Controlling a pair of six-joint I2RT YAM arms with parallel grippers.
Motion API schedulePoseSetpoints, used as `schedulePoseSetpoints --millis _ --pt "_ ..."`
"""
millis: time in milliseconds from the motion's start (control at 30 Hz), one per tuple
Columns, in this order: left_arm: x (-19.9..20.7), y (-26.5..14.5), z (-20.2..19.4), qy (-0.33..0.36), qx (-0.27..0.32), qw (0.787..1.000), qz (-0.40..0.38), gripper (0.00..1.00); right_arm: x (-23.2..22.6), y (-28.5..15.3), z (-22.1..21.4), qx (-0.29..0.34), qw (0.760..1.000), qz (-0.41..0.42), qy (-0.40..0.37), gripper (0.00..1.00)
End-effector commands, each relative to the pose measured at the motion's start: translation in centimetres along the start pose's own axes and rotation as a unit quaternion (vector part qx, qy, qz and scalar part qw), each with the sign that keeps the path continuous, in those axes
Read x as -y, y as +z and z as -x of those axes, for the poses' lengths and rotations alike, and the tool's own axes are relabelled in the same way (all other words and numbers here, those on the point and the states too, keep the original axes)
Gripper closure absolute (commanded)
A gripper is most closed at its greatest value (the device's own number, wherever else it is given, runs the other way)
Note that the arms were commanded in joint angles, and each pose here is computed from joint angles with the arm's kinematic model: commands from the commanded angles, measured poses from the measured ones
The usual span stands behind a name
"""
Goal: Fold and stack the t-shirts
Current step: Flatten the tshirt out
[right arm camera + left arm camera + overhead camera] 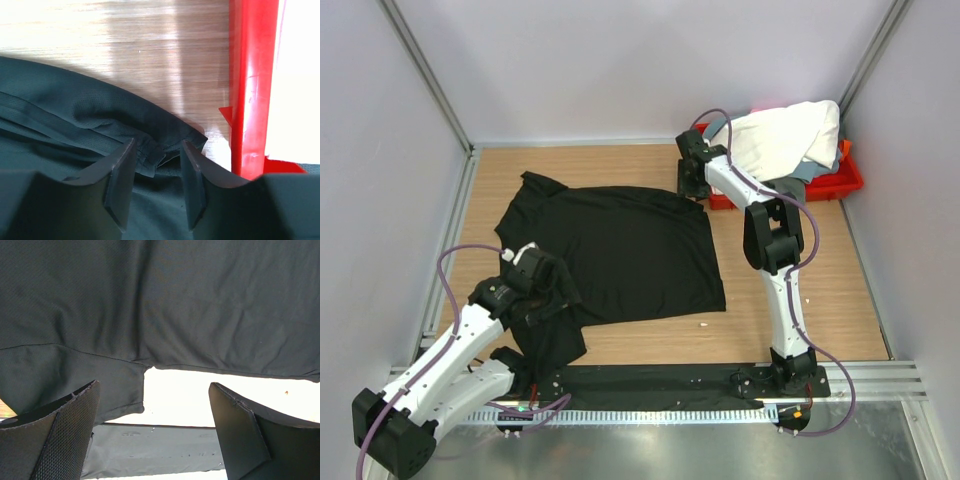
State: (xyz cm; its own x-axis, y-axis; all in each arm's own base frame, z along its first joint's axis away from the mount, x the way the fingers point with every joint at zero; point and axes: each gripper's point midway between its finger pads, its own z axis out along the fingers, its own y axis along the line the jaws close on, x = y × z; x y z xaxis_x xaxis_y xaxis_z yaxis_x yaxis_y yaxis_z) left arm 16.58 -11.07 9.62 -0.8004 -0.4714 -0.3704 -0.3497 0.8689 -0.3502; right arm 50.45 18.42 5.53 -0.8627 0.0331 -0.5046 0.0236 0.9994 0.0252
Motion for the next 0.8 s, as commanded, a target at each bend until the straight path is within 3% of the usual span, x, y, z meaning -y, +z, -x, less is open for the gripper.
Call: schedulePoseSetpoints --millis 0,300,433,600,767 --pt "0.6 0.1 0.3 0.004 0.007 1.000 -0.014 0.10 -0.5 -1.0 1.2 0.020 1.000 0.015 0.000 0.55" --pt "0.5 0.2 0.3 0.004 0.009 1.000 -0.011 0.11 -0.8 -0.9 1.1 0.018 0.999 0.027 -0.001 0.67" --pt "0.5 0.2 0.3 0.004 0.008 1.000 -0.010 0.11 -0.7 -0.6 1.0 0.011 0.999 0.039 0.004 0.78" --pt "0.5 0.2 0.3 0.005 0.009 1.000 -0.010 0.11 -0.7 -0.7 1.1 0.012 0.999 0.049 0.009 0.98" --pt "0.4 0.2 0.3 0.005 0.009 1.000 -0.007 0.11 -0.7 -1.3 2.6 0.029 0.998 0.052 0.016 0.99"
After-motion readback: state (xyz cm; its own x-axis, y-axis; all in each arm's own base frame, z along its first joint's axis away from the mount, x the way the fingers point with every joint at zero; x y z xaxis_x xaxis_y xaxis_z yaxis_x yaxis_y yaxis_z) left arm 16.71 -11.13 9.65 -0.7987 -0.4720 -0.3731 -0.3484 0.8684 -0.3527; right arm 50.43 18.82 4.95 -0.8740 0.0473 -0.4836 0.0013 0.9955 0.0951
